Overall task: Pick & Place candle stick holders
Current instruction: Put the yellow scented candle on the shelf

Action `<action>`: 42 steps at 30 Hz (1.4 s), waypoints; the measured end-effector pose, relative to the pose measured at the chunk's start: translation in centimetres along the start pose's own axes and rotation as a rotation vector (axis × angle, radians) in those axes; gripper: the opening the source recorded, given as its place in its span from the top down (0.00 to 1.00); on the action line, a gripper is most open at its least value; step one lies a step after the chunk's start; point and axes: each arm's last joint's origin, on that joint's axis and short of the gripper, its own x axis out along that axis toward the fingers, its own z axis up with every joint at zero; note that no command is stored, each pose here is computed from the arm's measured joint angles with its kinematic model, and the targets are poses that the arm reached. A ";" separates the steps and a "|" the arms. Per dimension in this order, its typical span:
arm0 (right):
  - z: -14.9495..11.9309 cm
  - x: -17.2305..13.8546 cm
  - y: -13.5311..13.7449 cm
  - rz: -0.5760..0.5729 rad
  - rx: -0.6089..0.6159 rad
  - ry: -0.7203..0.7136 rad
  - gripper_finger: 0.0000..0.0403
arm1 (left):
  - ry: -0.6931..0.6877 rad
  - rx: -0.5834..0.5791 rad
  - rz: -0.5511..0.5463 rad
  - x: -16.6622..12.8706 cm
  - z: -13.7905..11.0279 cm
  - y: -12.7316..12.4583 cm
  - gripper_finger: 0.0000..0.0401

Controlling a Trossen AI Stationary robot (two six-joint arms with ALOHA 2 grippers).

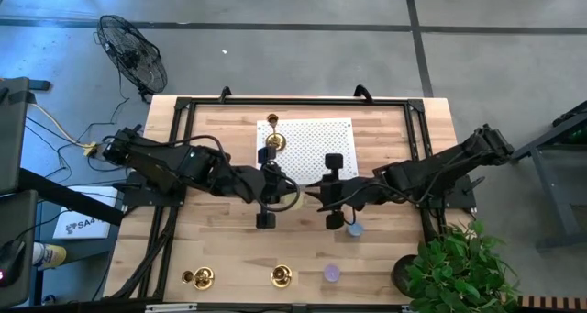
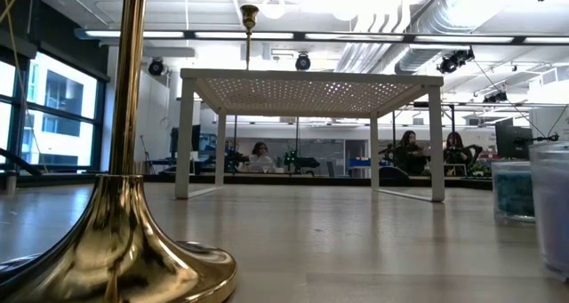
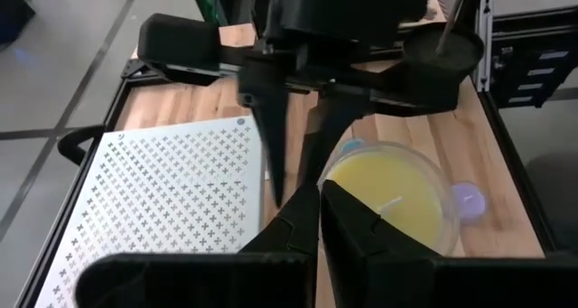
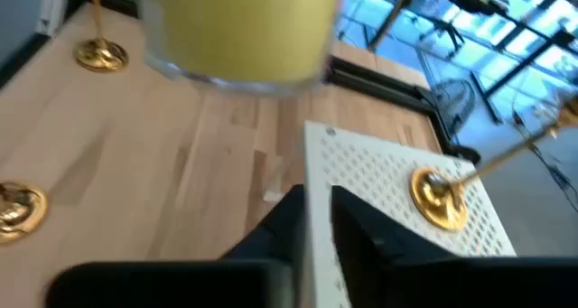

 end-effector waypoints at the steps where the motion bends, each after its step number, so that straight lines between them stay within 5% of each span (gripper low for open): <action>1: 0.0 0.0 0.0 -0.003 0.012 0.005 0.81 | 0.002 0.001 0.001 0.0 0.0 0.0 0.99; 9: 0.0 -0.4 0.9 0.019 0.036 0.001 0.43 | 0.009 0.004 0.003 0.0 -0.1 0.0 0.99; 13: 0.5 -0.9 1.7 0.038 0.012 -0.049 0.33 | 0.010 0.009 0.004 0.0 -0.1 0.0 0.99; 18: 1.0 -1.2 2.2 0.050 -0.040 -0.096 0.31 | 0.010 0.012 0.007 0.0 -0.1 0.0 0.99; 42: 2.6 -0.8 0.8 0.146 0.149 -0.255 0.31 | 0.013 0.014 0.014 0.1 -0.2 0.0 0.99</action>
